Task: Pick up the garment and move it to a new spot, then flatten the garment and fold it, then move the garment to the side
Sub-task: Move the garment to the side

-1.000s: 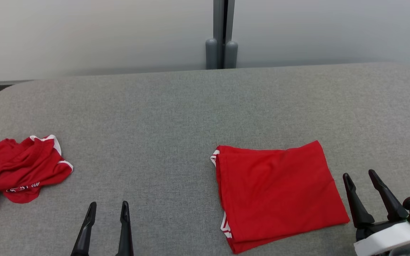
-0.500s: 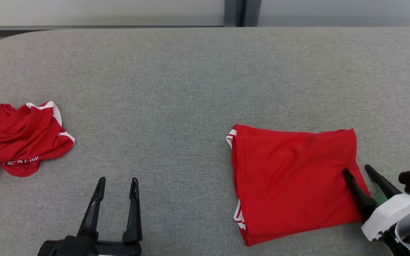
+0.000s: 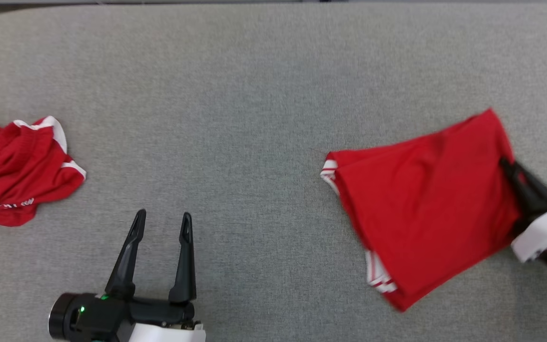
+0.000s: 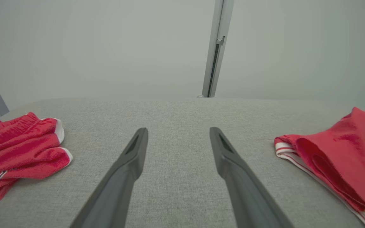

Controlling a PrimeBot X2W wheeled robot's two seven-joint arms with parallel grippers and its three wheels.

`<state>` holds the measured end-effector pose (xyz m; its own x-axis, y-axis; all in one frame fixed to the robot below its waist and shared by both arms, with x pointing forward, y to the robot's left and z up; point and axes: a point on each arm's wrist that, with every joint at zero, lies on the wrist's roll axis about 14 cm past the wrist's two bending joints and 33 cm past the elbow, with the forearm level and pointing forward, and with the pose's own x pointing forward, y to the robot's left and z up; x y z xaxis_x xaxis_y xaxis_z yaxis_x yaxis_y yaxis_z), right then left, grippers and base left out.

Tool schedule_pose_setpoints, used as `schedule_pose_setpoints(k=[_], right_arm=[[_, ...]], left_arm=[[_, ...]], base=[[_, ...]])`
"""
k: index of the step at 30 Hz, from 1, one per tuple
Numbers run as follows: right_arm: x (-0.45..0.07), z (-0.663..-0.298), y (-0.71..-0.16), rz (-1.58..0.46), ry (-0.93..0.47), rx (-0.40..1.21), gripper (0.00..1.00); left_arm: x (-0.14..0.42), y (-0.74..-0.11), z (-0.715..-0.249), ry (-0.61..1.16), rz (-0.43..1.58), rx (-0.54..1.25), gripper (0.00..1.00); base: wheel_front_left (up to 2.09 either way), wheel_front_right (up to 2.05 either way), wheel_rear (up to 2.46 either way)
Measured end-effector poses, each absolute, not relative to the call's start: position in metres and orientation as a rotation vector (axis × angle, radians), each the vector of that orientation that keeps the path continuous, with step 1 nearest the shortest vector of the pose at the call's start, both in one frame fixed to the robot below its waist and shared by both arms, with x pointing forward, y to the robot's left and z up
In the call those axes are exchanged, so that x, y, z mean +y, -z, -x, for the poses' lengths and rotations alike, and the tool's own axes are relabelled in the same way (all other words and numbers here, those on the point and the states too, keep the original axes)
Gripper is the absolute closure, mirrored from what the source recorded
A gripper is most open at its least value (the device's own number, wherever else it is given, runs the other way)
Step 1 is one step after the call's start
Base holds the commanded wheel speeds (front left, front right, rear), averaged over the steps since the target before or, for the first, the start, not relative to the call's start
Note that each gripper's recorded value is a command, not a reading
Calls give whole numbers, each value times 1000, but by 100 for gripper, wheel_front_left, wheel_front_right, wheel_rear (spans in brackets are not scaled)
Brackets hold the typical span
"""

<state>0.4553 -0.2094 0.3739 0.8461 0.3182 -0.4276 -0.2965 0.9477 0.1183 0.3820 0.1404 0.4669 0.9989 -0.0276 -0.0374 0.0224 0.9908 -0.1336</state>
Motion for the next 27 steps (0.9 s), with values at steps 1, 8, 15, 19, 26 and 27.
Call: schedule_pose_setpoints(k=[1,8,15,19,26,27], right_arm=[[-215,-465,-377,-33,-314,445,100],[-286,-533,-397,84,-161,359,100],[-366,-552,-389,154,40,385,100],[-414,-555,-394,202,163,388,100],[-483,-552,-415,390,307,416,100],[-487,-553,-415,416,313,422,100]], left_arm=[[137,-467,-387,39,132,35,0],[115,-466,-427,135,117,-16,0],[90,-453,-454,225,119,-35,0],[76,-440,-465,277,131,-32,0],[61,-417,-479,325,155,-17,0],[59,-414,-480,330,159,-14,0]], base=[[0,0,0],[0,0,0],[0,0,0],[0,0,0],[0,0,0],[0,0,0]])
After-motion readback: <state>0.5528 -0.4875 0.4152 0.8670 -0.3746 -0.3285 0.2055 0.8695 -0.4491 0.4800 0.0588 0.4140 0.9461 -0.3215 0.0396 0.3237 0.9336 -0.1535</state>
